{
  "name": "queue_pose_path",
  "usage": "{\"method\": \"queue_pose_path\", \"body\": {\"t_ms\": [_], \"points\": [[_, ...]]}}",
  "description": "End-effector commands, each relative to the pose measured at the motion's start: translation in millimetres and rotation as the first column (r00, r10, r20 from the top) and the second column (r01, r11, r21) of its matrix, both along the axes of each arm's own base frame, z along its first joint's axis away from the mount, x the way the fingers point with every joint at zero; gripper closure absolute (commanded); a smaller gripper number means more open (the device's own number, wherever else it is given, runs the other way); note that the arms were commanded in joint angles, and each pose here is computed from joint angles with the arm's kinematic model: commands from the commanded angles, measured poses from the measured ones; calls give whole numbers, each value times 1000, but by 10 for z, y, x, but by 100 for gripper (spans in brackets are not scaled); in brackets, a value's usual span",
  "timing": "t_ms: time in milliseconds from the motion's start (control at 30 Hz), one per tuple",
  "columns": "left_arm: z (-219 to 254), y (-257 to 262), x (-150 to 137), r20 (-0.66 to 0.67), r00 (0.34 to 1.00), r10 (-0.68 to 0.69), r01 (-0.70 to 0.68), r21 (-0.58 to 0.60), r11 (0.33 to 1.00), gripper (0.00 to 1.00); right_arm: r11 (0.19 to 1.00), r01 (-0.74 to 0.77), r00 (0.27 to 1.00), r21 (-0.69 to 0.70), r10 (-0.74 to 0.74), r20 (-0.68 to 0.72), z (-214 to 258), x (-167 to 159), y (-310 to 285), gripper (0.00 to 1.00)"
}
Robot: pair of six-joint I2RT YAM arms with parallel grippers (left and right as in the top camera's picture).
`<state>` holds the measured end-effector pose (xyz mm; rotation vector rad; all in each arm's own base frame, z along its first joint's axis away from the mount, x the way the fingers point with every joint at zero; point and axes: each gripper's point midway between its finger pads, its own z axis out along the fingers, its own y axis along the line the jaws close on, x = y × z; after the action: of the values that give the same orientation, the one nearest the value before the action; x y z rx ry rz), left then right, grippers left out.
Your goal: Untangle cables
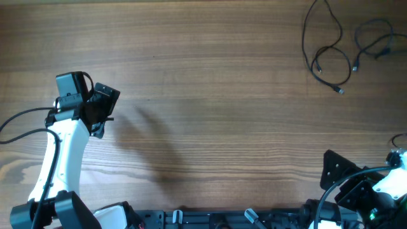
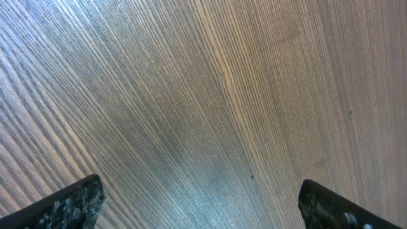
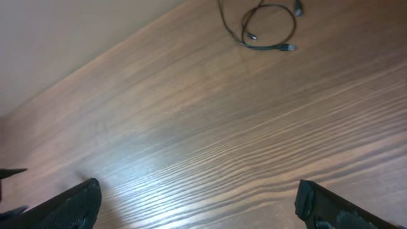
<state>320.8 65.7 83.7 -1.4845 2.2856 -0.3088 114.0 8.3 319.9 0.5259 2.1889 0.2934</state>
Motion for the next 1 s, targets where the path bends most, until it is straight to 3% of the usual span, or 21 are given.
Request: {"method": "queue_pose_path", "body": {"t_ms": [0, 300, 433, 700, 967], "points": [[35, 11, 2, 12, 1000, 12, -12, -3, 1000, 0, 999, -37, 999, 35, 37, 20, 22, -13, 92, 0], [35, 11, 2, 12, 1000, 12, -12, -3, 1000, 0, 988, -97, 974, -116, 119, 193, 224, -11, 91, 0], [35, 11, 2, 12, 1000, 12, -12, -3, 1000, 0, 985, -105, 946, -136, 141, 293, 153, 186, 95, 0], [35, 11, 2, 12, 1000, 12, -12, -3, 1000, 0, 967, -152, 800, -204, 242, 550, -132, 918, 173, 0], [35, 11, 3, 12, 1000, 12, -12, -2, 1000, 0, 963, -126, 690, -239, 258, 676, -584, 1134, 182, 0]]}}
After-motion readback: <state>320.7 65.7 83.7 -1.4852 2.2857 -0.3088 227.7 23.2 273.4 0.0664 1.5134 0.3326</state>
